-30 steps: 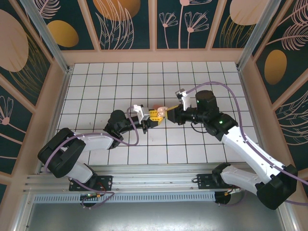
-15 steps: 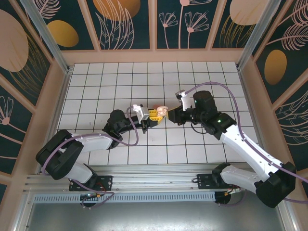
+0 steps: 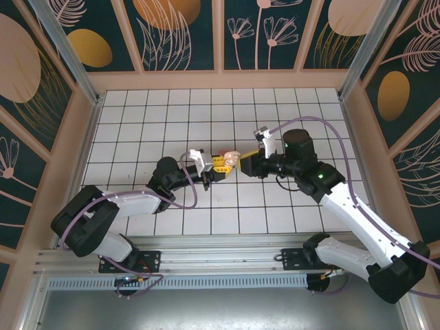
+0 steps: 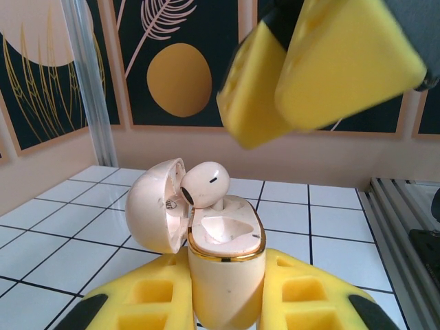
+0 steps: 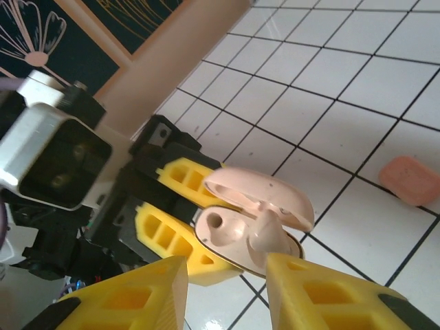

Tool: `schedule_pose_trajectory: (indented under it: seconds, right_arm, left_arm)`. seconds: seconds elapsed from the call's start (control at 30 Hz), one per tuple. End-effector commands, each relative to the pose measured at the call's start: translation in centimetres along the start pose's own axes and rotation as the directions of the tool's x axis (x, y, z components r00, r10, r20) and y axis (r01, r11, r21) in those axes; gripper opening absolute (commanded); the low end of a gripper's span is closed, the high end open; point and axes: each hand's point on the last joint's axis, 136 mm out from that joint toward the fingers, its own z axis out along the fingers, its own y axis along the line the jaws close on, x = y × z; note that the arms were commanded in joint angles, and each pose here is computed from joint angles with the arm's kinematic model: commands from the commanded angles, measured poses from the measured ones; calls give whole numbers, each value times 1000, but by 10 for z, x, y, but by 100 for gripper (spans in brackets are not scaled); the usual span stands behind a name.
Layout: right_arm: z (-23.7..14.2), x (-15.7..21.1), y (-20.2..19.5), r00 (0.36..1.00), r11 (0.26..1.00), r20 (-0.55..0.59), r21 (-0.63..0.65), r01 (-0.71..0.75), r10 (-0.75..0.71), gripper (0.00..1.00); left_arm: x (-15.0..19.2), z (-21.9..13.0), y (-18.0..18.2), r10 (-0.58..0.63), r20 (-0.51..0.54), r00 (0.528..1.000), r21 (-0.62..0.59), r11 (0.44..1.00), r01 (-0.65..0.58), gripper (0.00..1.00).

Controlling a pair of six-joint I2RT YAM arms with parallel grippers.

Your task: Insert the wireless bluetooth earbuds into the charging case

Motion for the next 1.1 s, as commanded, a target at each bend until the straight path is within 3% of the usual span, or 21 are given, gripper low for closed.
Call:
schedule_pose_trajectory:
  seconds: [0.0,0.53,1.07]
  right_arm:
    - [-7,-19,11,999,1000,44,-28,13,-12,36]
    - [12,-20,2,1000,1000,-10,-26,2,-3,26]
    - [16,14,-4,992,999,-126,-34,-25,20,18]
  left_arm:
    - [-22,-2,-4,63,68,996,10,998,-64,10]
    - [-26,-1,-5,65,85,994,15,998,-66,10]
    - [-28,-1,-5,81,84,993,11,997,-82,10]
